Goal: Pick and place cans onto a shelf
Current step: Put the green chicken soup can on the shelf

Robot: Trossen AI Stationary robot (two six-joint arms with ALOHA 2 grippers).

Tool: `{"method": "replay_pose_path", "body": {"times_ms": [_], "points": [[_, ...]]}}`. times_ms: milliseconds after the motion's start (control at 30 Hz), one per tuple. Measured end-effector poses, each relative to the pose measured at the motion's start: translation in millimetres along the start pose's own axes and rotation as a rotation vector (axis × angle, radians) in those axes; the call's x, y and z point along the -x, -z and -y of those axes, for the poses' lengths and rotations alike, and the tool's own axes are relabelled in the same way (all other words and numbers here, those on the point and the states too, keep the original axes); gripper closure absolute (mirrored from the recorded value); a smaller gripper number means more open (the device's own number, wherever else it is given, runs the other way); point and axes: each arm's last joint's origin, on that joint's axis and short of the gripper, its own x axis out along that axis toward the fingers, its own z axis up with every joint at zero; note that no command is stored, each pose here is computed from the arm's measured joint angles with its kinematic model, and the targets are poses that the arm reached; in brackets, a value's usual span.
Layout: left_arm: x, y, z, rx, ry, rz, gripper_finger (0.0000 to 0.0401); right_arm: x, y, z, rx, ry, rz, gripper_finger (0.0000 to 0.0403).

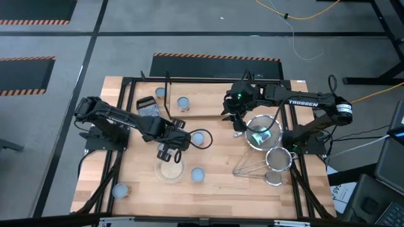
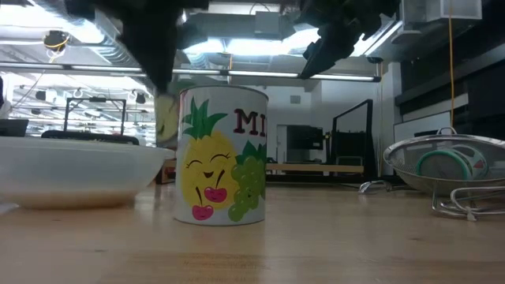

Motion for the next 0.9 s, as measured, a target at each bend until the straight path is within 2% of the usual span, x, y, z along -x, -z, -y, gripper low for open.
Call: {"method": "replay_pose_path", "body": {"times_ms": [400,900], "points": [[-40.9,20.7,-10.6,0.054,-0.003,-0.039,0.0392,0.0,-0.4,0.1,0.001,0.001,0.004,0.0277],[-45.7,22.8,-21.2,0.099,-0.045,-0.028,0.0391,-0.1,-0.3,0.2,-0.016,0.001,0.003,0.0277]]}}
